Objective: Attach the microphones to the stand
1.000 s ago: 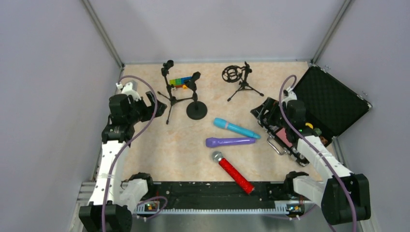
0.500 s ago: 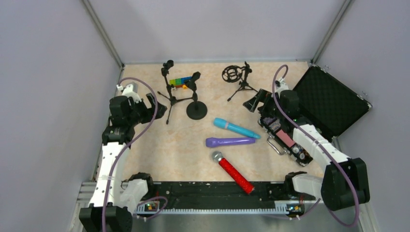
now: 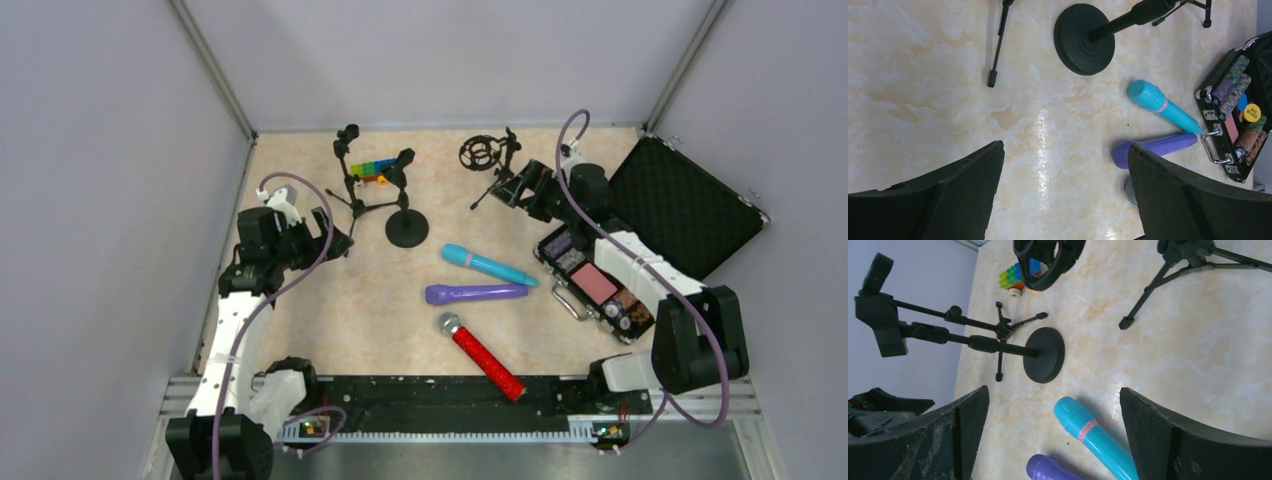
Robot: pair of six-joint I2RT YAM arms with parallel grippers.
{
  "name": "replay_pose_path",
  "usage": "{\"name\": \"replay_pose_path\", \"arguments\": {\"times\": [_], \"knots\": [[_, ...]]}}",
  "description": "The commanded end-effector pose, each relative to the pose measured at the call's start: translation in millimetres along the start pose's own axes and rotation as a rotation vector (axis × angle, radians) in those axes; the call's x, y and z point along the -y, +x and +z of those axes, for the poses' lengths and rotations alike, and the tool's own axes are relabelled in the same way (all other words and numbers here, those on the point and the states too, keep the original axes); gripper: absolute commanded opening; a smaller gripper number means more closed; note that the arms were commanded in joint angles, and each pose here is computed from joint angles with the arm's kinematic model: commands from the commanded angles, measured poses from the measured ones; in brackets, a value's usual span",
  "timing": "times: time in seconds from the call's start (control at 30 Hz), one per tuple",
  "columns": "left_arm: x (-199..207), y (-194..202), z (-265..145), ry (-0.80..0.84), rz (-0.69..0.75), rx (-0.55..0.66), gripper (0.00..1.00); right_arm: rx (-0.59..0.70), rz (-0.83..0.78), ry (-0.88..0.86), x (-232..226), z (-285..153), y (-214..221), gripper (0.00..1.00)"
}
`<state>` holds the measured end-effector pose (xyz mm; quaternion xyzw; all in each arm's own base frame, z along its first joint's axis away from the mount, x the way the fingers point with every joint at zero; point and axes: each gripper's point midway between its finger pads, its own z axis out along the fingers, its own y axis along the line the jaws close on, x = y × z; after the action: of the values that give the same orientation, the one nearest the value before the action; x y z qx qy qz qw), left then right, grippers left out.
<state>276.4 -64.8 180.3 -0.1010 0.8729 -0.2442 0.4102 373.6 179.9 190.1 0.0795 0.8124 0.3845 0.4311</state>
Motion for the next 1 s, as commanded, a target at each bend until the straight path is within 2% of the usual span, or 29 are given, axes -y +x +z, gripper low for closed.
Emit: {"name": "replay_pose_path", "arguments": {"times": [0.0, 0.33, 0.47, 0.6, 0.97], "knots": [[10, -10, 1, 0.054, 0.020, 0.025, 0.97, 0.050, -0.005, -0.120, -41, 13, -31, 0.99], [12, -16, -2, 0.046, 0.054, 0.010, 0.96, 0.045, 0.127, -0.209, -55, 46, -40, 0.99], [-4, -15, -10, -0.059, 0.107, -0.001, 0.94, 0.022, 0.170, -0.229, -54, 63, -40, 0.99], [-7, -14, -15, -0.084, 0.160, 0.020, 0.94, -0.019, 0.197, -0.207, -43, 81, -33, 0.99], [-7, -11, -14, -0.093, 0.177, 0.016, 0.95, -0.022, 0.256, -0.282, -43, 97, -34, 0.99]]}}
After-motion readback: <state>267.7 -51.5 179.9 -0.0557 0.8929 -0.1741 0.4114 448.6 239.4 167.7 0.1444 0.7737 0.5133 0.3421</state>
